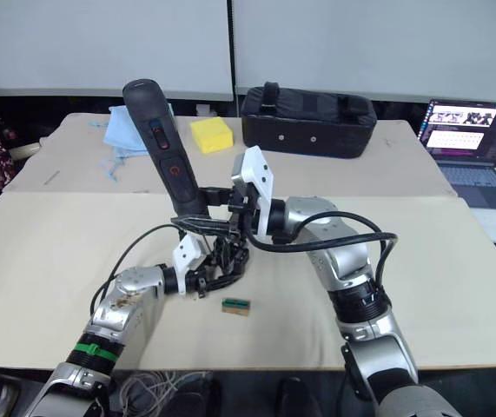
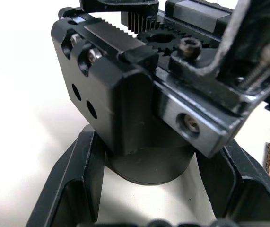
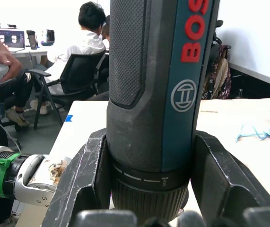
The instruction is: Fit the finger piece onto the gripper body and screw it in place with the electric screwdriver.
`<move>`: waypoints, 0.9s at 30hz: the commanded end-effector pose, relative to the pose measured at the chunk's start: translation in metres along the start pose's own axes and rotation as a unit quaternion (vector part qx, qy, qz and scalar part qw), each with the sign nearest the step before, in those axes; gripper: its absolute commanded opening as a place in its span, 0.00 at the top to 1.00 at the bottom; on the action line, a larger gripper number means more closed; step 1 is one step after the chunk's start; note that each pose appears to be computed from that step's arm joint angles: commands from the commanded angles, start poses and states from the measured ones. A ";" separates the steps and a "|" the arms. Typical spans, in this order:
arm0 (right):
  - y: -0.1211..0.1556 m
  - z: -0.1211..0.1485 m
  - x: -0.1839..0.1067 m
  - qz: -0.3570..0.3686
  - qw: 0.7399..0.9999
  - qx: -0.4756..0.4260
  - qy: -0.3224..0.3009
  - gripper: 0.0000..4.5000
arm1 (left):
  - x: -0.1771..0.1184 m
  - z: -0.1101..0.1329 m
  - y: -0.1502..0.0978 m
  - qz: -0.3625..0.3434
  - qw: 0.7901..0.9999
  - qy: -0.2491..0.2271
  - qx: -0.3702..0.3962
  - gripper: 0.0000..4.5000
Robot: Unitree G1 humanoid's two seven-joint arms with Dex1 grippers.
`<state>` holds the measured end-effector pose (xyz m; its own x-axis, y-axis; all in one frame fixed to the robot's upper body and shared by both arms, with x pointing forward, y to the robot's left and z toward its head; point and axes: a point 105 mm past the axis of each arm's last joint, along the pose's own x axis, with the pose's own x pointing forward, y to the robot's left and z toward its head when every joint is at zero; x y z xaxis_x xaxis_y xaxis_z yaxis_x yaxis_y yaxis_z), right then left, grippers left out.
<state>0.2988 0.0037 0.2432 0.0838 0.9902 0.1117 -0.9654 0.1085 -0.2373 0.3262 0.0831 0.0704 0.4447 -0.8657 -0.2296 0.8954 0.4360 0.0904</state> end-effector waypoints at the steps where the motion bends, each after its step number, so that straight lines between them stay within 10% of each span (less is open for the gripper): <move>1: 0.003 0.016 0.001 0.004 0.999 -0.023 -0.030 0.57 | 0.002 -0.014 -0.011 -0.022 0.999 0.022 -0.022 0.49; 27: -0.006 -0.038 -0.015 -0.064 0.997 -0.011 0.045 0.57 | 0.002 -0.014 -0.009 -0.024 0.999 0.024 -0.020 0.49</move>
<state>0.3014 -0.0008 0.2299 0.1517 0.9771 0.1489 -0.9462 0.1871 -0.2640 0.3265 0.0834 0.0695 0.4438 -0.8647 -0.2353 0.8958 0.4354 0.0894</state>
